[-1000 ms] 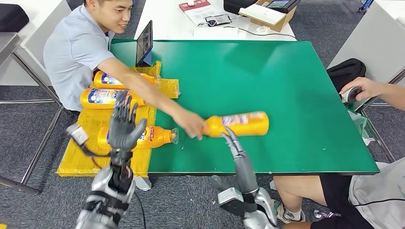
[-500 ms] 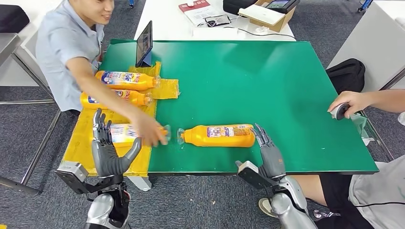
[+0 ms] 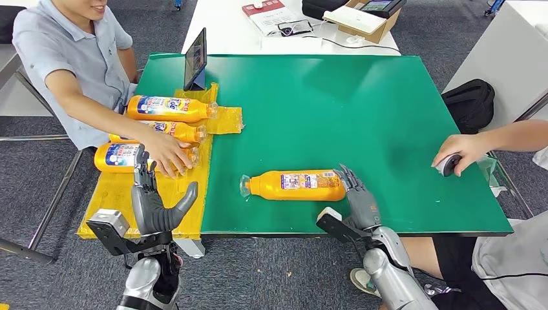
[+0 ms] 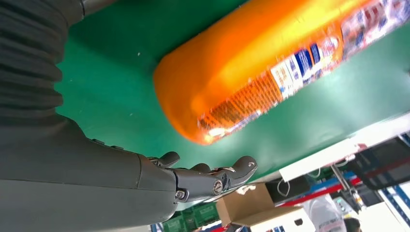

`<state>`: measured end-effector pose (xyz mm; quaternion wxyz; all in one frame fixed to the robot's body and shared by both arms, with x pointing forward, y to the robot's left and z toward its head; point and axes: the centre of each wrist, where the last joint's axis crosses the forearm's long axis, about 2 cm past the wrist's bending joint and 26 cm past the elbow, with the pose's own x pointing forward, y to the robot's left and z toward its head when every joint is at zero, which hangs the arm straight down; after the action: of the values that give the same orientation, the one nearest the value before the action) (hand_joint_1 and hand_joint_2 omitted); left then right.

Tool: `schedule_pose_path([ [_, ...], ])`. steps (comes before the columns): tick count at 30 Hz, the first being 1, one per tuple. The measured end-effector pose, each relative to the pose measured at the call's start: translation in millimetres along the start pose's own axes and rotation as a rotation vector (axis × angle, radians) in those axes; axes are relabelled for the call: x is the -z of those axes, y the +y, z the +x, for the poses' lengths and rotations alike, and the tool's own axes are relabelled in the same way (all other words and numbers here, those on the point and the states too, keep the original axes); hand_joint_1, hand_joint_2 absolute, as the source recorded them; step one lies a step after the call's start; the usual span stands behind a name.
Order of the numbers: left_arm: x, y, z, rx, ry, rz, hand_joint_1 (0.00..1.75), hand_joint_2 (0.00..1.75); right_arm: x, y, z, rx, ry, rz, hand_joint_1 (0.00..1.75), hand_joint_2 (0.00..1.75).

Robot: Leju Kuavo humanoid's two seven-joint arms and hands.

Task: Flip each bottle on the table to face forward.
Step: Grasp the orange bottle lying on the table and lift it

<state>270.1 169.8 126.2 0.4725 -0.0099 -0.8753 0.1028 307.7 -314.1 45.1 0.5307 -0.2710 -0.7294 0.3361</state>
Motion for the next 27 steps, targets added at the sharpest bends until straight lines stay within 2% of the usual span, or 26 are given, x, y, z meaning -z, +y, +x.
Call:
schedule_pose_path([
  [5, 2.1, -1.8, -4.3, 0.0, 0.024, -0.005, 0.0, 1.75, 8.0, 4.1, -0.4, -0.017, 0.007, 0.037, 0.0, 1.75],
  [14, 7.8, -10.5, -11.3, 0.015, 0.027, -0.042, 0.0, 1.75, 43.2, 12.4, 14.6, -0.032, -0.005, 0.069, 0.0, 1.75],
  [27, 8.1, -12.1, -16.4, 0.012, 0.036, -0.059, 0.0, 1.75, 52.7, 23.4, 24.5, -0.058, -0.03, 0.14, 0.0, 1.75],
])
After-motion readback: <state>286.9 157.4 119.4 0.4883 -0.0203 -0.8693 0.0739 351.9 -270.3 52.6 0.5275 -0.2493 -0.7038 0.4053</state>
